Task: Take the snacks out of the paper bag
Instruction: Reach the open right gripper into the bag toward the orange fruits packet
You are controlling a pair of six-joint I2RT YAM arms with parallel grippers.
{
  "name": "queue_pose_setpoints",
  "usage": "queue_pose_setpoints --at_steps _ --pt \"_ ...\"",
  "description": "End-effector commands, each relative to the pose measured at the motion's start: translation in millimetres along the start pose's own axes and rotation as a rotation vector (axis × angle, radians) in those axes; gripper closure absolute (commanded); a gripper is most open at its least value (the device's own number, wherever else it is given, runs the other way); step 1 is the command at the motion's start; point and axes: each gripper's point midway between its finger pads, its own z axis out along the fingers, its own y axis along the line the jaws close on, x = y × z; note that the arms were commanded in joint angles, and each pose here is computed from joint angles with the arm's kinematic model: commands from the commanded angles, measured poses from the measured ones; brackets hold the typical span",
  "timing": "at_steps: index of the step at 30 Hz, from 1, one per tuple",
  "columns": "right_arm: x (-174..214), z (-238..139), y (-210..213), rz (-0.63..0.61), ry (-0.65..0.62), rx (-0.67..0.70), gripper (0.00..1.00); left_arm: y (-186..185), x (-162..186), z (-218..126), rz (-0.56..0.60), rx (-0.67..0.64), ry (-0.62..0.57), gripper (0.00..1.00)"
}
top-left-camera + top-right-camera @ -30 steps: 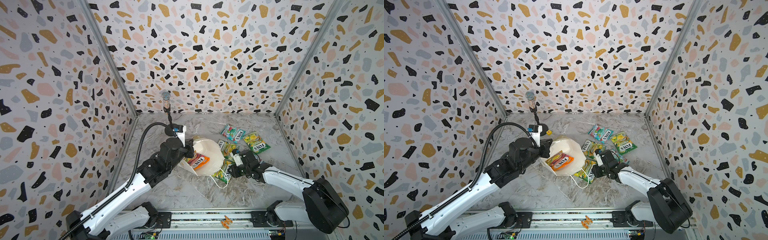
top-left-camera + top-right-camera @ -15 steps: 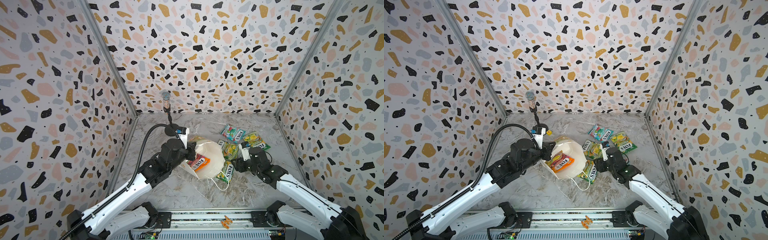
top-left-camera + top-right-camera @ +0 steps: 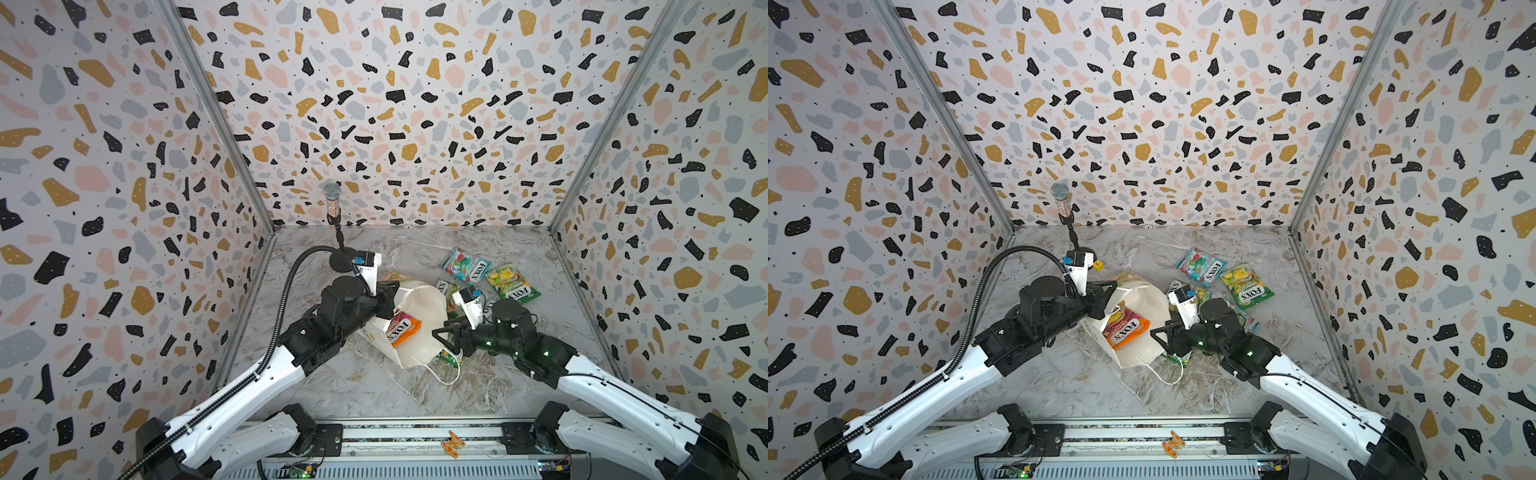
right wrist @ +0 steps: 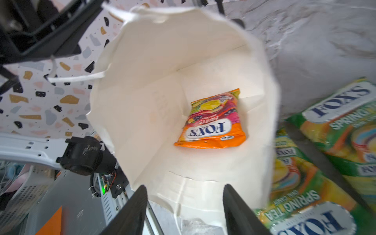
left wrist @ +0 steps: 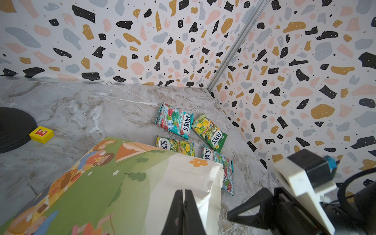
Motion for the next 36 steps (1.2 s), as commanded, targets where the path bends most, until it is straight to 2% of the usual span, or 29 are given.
queue_pose_setpoints --at_steps 1,10,20,30,36 --pt "-16.2 7.7 23.0 -0.03 -0.031 -0.034 0.39 -8.5 -15.7 1.5 -0.024 0.031 -0.065 1.0" --pt "1.5 50.4 23.5 0.022 0.057 0.03 0.39 -7.6 -22.6 4.2 -0.057 0.023 -0.098 1.0" --pt "25.5 87.5 -10.6 0.105 0.148 0.236 0.39 -6.2 -31.4 4.0 -0.079 0.011 -0.137 1.0" --pt "37.2 105.0 -47.6 0.198 0.19 0.481 0.35 -7.3 -35.3 4.0 -0.091 0.019 -0.163 1.0" --pt "39.1 119.0 -59.9 0.203 0.207 0.552 0.32 -8.6 -35.6 4.2 -0.098 0.029 -0.165 1.0"
